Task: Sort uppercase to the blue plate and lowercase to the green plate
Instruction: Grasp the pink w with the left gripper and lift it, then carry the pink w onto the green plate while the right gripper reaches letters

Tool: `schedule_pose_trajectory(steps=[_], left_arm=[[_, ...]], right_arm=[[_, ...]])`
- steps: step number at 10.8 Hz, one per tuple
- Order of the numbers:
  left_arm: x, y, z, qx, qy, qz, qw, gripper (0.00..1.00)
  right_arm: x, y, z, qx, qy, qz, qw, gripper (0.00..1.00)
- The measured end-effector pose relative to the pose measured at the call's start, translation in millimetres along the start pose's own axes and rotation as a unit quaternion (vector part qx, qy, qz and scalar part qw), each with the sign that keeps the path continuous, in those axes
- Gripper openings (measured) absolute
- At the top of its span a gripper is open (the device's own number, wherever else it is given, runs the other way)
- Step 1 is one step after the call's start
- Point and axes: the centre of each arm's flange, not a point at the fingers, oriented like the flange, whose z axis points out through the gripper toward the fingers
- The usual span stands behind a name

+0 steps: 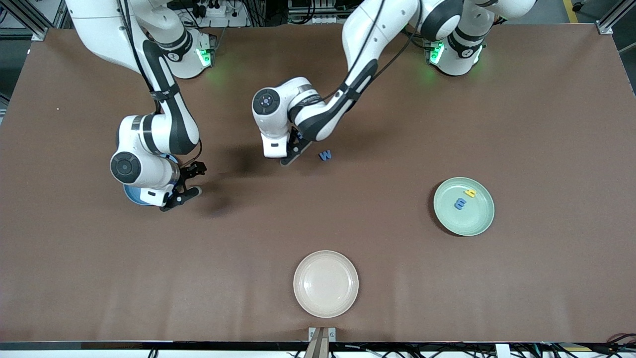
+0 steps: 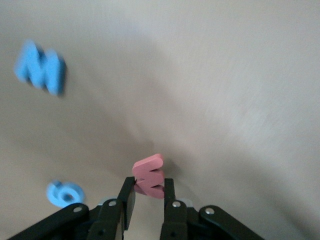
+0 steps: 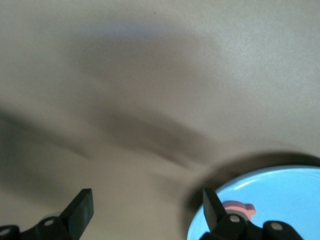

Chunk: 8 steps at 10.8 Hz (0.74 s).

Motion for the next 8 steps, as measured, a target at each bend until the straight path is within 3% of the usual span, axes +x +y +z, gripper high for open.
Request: schedule_pose_trajectory(steps=[2,4,6,8], left_arm=[[75.3,4.7,-60.9,0.0,-0.003,0.026,1.0,0.27],[165.6,-9.2,-122.4,0.013,-0.012,0.095,0.995,0.27],[248.0,-37.5,-156.4,0.043,-0.03,0.19,0.98,0.27],[334.7,-70.0,-157.4,0.065,-0.042,0.266,0.961,0.27]], right_arm=[[9.5,-24.5,2.7,0.006,0.009,0.013,1.0,0.96],[24.5,-66.1,4.9,0.002,0.029,0.037,0.999,0.96],[41.3,-117.3,4.2,0.001,0.069,0.063,0.996,0.96],[52.3,-169.7,3.7,0.009,0.095,0.079,0.992,0.96]])
